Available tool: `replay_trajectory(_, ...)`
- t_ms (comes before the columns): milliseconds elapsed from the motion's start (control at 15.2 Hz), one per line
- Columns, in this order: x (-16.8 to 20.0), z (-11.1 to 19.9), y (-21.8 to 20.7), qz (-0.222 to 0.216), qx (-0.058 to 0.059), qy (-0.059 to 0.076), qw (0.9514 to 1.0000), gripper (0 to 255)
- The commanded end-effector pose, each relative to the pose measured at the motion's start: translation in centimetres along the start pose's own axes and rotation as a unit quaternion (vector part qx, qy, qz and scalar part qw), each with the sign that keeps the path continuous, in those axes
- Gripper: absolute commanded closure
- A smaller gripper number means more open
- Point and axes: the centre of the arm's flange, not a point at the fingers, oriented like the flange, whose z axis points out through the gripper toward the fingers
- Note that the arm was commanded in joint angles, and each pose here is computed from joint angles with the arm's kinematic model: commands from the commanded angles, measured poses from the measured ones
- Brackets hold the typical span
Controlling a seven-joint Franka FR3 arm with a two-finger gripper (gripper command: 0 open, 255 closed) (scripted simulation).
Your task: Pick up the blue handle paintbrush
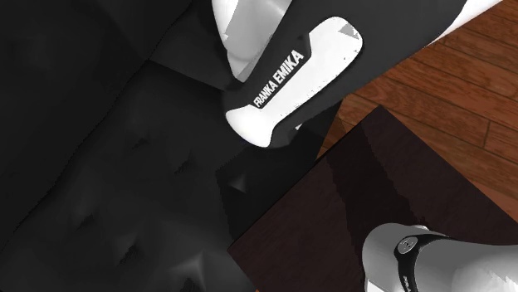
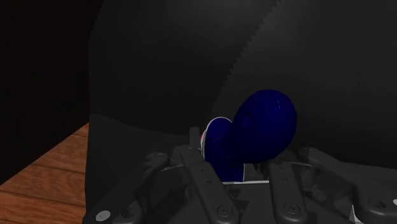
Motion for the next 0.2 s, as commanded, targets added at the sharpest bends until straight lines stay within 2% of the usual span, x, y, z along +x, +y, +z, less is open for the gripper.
replay_trajectory(0,0.03,-1.01,0.00,0.000,0.000,0.000,1.0000,255)
replay_trajectory(132,0.03,-1.09,0.00,0.000,0.000,0.000,1.0000,255)
